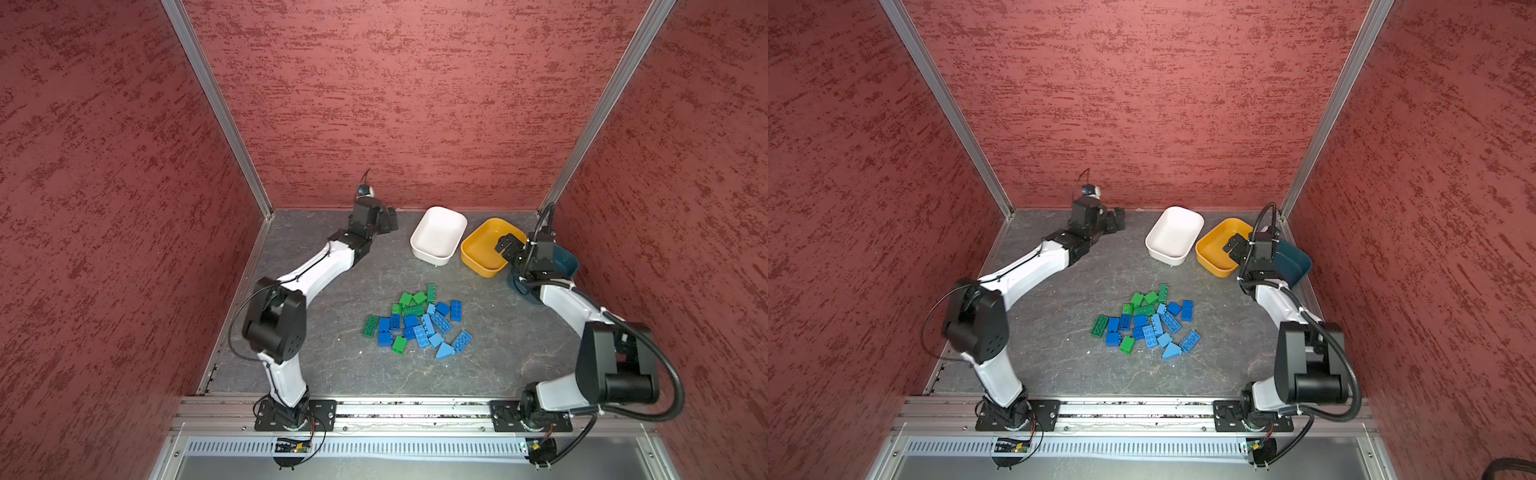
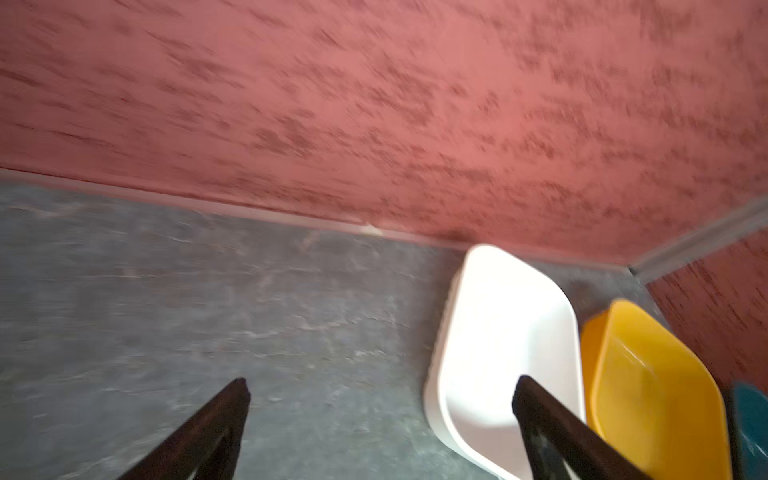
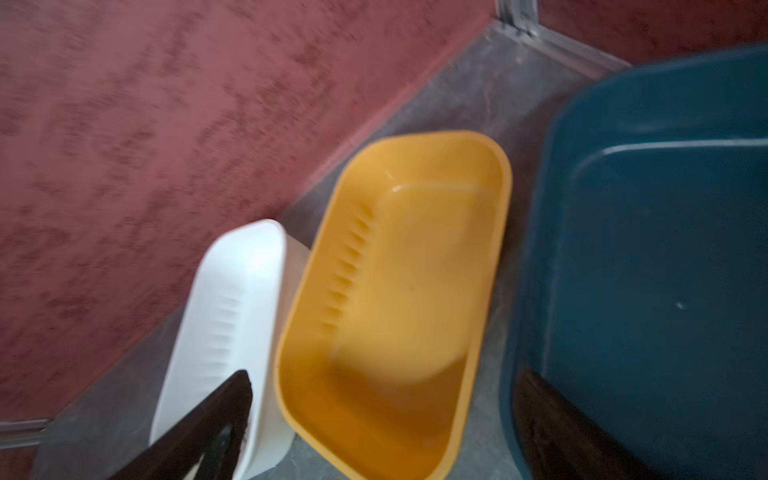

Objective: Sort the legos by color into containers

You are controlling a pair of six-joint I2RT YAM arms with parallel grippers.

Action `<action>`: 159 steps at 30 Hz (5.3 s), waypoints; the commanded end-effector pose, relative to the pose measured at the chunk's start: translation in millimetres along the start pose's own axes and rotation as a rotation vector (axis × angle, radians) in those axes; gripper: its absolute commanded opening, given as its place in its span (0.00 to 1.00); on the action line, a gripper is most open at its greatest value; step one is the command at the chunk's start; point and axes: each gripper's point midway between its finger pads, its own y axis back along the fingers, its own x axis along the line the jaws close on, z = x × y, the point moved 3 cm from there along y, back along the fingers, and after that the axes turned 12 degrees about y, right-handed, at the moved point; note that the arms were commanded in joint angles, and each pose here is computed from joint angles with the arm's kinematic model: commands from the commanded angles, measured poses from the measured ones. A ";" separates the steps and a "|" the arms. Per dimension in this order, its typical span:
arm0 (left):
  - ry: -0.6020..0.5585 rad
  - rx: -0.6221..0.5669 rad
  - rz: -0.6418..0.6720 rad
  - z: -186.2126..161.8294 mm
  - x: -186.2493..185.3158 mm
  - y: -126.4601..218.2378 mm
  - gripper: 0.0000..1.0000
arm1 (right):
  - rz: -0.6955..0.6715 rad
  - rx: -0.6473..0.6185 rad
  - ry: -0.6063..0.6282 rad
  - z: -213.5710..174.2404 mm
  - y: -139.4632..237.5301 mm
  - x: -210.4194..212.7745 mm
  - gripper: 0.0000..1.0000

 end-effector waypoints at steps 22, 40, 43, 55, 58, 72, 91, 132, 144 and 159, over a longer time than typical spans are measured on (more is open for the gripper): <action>-0.216 0.593 -0.288 -173.2 -113.7 -77.0 0.99 | -0.243 0.273 0.183 -28.9 -87.2 -38.8 0.40; -0.177 0.669 -0.241 -175.1 -91.3 -73.1 0.99 | 0.125 0.361 0.508 -85.7 -76.6 75.5 0.33; -0.133 0.666 -0.201 -170.7 -68.7 -63.3 0.99 | 0.182 0.363 0.511 -95.3 -74.9 103.4 0.34; 0.049 0.643 -0.054 -157.3 45.7 -14.5 0.99 | 0.280 0.431 0.506 -136.6 -85.6 181.3 0.38; 0.058 0.651 -0.061 -156.1 52.4 -20.0 0.99 | 0.238 0.433 0.463 -137.4 -87.1 182.6 0.38; -0.026 0.586 -0.074 -125.0 35.8 -18.4 0.99 | 0.190 0.255 0.411 -80.8 -30.8 184.2 0.63; -0.167 0.590 -0.051 -126.9 12.9 -63.0 0.99 | 0.350 0.190 0.378 -96.9 79.6 124.3 0.99; -0.390 0.783 0.191 -246.5 39.3 47.1 0.58 | 0.293 0.319 0.282 -179.5 81.3 108.4 0.92; -0.364 0.745 0.153 -240.2 31.3 45.7 0.33 | 0.337 0.337 0.319 -180.6 79.9 119.7 0.94; -0.214 0.231 0.176 -96.6 43.6 96.8 0.29 | 0.215 0.284 0.284 -176.3 71.4 101.3 0.99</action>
